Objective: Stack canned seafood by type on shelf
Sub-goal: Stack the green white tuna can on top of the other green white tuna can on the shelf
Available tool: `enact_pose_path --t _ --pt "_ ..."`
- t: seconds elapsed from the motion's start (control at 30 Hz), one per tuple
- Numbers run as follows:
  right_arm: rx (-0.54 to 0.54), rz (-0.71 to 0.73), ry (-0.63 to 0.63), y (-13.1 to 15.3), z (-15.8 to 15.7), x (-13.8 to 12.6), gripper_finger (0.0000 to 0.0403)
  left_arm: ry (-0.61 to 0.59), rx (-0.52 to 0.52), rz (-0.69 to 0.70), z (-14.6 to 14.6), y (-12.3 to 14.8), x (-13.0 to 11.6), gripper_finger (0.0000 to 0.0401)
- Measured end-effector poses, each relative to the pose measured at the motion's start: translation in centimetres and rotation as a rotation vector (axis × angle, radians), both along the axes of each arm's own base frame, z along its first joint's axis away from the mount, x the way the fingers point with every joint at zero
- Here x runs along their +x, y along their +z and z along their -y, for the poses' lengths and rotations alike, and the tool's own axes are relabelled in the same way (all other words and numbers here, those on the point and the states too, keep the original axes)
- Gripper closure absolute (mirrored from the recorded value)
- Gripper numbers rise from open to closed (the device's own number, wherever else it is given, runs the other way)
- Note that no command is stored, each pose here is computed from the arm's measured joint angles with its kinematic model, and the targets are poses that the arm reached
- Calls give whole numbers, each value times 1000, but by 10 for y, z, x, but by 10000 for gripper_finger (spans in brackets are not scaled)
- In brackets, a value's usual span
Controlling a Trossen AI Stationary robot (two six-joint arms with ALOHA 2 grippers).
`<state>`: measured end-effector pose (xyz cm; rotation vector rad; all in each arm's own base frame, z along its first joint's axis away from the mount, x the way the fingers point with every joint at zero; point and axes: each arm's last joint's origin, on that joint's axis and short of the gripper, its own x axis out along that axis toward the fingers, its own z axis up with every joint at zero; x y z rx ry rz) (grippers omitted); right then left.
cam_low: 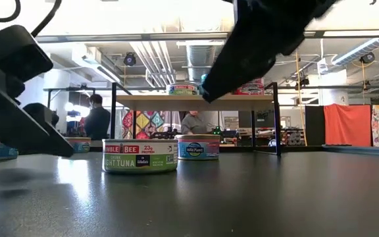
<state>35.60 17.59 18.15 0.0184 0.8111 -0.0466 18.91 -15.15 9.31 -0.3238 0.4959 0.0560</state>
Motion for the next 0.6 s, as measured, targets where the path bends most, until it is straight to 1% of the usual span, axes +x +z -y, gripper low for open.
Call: enact_pose_path --t 0.17,0.27,0.4,0.47,0.6 --pt "46 30 -38 7 -5 4 153 -21 42 3 5 3 6 80" --pt "77 25 -59 5 -11 3 136 -34 86 -29 5 1 6 54" --pt "132 16 -112 -3 -22 0 118 -59 149 -73 4 -2 5 32" --pt "114 27 -150 -8 -27 -2 112 -82 170 -74 5 -2 8 28" --pt "18 66 -244 -18 -27 -2 105 -113 226 -81 9 -6 14 26"
